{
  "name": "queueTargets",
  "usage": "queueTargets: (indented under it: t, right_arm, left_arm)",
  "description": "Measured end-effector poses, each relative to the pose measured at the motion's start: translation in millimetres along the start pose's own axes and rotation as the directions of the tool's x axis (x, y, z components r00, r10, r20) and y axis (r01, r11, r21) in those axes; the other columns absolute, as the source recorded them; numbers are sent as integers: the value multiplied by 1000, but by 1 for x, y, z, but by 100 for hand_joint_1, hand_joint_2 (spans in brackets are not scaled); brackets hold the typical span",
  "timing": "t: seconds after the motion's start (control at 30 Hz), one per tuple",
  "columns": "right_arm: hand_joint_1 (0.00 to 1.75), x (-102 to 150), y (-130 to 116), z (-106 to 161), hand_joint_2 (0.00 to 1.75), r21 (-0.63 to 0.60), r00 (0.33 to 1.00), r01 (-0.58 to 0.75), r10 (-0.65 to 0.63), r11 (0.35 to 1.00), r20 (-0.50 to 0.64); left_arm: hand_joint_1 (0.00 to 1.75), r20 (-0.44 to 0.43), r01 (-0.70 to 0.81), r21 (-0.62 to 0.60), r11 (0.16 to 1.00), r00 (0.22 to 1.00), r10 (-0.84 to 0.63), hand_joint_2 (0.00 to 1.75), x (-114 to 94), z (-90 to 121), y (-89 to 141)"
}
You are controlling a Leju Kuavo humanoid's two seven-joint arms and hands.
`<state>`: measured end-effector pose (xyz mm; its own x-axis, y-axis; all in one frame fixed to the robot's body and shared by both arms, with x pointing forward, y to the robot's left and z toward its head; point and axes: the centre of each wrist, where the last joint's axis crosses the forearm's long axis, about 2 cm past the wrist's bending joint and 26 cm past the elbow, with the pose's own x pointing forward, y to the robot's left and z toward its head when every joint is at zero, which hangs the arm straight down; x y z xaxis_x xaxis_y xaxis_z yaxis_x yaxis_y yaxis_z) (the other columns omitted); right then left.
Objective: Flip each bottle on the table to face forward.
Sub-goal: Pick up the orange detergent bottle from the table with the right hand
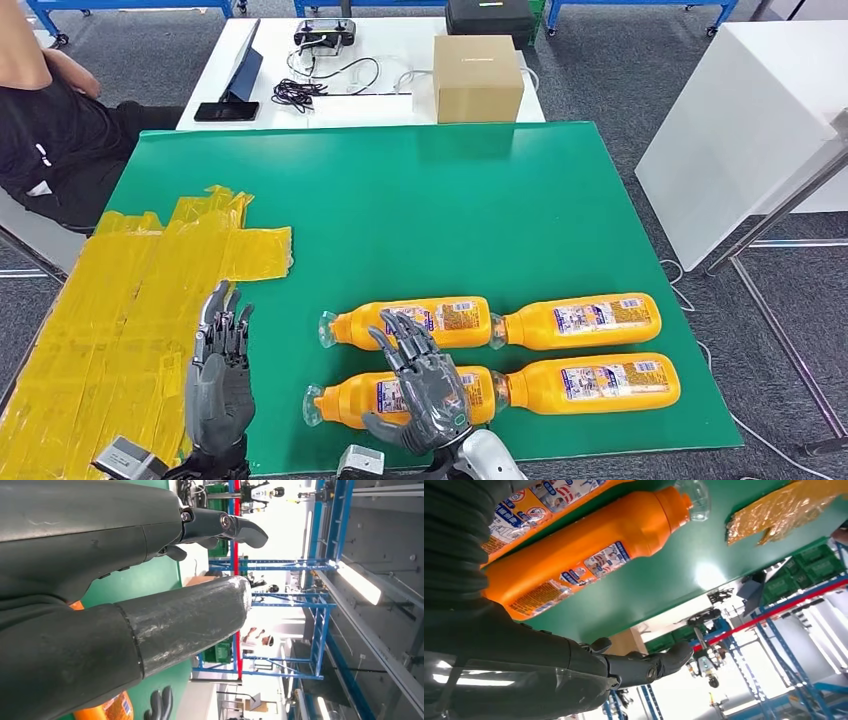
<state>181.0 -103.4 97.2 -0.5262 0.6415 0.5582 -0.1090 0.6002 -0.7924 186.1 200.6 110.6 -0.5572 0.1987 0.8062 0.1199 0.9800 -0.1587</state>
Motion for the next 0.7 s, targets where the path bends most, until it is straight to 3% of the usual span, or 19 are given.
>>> queueTargets:
  t: [0.13,0.4,0.7]
  right_arm:
    - [0,2,-1,3,175,10,999,21,-22,1000,28]
    - [0,8,-3,21,175,74,959,204,-214,976,184]
    - [0,9,-11,37,175,92,953,218,-232,972,194]
  left_arm:
    - [0,-5,1,17,1000,1000,-1,0,1,3,4]
    - [0,-2,-1,32,999,1000,1,0,1,2,10]
    - [0,3,1,48,999,1000,-1,0,1,1,13]
